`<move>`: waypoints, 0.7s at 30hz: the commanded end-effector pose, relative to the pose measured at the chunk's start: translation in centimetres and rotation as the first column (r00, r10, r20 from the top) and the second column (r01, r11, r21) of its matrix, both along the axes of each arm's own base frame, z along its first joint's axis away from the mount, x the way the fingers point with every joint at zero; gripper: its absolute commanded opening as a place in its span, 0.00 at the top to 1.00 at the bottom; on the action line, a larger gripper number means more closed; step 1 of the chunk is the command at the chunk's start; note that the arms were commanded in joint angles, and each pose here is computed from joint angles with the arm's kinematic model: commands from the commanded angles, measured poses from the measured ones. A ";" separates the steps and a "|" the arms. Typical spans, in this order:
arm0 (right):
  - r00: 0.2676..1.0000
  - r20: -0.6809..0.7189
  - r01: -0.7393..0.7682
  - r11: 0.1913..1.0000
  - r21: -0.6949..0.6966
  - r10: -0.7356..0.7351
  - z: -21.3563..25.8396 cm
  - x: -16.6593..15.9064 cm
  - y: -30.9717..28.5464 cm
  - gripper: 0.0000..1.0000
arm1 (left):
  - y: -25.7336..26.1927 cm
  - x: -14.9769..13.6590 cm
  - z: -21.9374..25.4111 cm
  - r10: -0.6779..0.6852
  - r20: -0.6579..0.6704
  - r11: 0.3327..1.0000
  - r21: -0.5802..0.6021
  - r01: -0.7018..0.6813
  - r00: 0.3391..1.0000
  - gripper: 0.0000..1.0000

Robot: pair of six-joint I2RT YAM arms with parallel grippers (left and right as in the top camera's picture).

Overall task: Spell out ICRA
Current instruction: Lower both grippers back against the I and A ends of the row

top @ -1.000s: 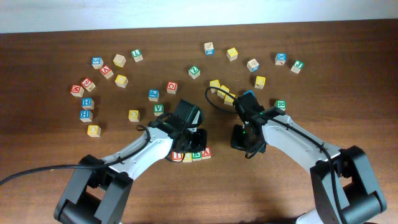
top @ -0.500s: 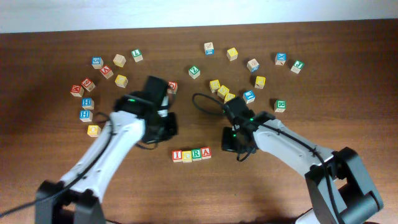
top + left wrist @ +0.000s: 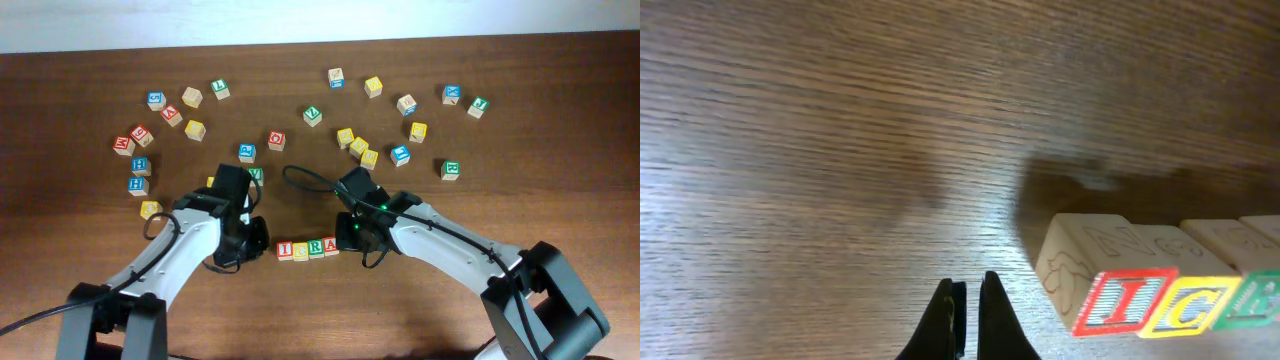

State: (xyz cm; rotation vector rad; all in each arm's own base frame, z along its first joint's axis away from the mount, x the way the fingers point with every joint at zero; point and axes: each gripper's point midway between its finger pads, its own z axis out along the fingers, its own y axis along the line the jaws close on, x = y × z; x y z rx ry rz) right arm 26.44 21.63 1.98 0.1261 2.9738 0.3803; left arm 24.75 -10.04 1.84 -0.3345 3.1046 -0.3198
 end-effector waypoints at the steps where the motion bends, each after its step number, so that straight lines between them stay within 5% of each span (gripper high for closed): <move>1: 1.000 0.009 -0.007 1.000 0.001 0.007 0.2 -0.3 0.5 0.96 | -1.9 -0.3 0.0 -0.074 0.024 0.997 -0.031 0.075 0.997 1.00; 21: 1.000 -0.018 -0.018 0.999 0.051 0.019 0.4 -1.6 2.5 0.96 | -4.1 0.5 -0.8 -0.106 0.050 0.991 -0.077 0.110 0.993 1.00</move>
